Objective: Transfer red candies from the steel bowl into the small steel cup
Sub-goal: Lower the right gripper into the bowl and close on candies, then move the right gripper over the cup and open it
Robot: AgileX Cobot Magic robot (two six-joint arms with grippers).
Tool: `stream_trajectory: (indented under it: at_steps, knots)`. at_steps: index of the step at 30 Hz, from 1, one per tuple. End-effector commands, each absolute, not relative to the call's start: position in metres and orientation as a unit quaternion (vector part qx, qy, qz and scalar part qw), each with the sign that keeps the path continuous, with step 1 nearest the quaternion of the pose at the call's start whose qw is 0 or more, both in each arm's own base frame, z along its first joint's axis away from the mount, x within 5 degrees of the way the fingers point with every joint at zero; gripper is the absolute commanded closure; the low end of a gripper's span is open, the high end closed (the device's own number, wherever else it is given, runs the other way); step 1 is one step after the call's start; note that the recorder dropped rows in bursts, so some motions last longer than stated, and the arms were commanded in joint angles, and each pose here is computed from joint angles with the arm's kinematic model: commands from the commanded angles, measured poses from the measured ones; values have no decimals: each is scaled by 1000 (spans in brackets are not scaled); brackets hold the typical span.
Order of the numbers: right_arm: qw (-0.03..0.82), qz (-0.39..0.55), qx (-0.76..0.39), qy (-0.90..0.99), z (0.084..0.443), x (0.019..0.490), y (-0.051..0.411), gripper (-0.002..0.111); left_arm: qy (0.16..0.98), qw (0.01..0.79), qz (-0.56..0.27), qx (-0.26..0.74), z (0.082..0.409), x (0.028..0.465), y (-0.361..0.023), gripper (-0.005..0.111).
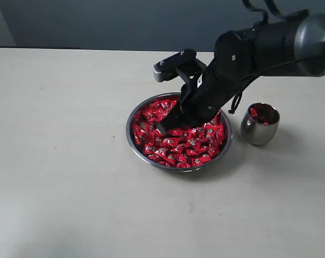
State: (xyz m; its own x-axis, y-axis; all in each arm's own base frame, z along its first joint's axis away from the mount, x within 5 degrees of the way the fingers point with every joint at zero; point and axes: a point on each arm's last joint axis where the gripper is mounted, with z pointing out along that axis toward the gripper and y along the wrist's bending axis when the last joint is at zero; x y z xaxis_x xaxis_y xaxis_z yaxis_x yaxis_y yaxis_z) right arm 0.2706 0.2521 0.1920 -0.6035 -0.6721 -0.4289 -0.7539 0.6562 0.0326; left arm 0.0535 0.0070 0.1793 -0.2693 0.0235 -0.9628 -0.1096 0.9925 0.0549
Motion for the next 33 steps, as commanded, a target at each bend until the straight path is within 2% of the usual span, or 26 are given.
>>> stream_trajectory:
  at_steps: [1,5,10,15,18,20,21,23,27,33]
  knots:
    - [239,100,-379,888,231,275,227,109,789,611,54,-24,183,53,7,106]
    - [256,87,-317,909,244,284,177,109,789,611,54,-24,183,53,7,106]
    - [279,59,-215,934,219,294,108,109,789,611,54,-24,183,53,7,106]
    - [248,60,-186,949,192,304,101,109,789,611,54,-24,183,53,7,106]
    - [245,61,-185,950,190,304,101,109,789,611,54,-24,183,53,7,106]
    - [244,61,-185,950,189,304,101,98,789,611,54,-24,183,53,7,106]
    - [244,61,-185,950,189,304,101,86,789,611,54,-24,183,53,7,106]
    - [245,59,-187,949,190,304,101,72,789,611,54,-24,183,53,7,106]
    - [255,61,-185,947,195,303,101,69,789,611,54,-24,183,53,7,106]
    - [266,97,-160,946,227,286,101,69,789,611,54,-24,183,53,7,106]
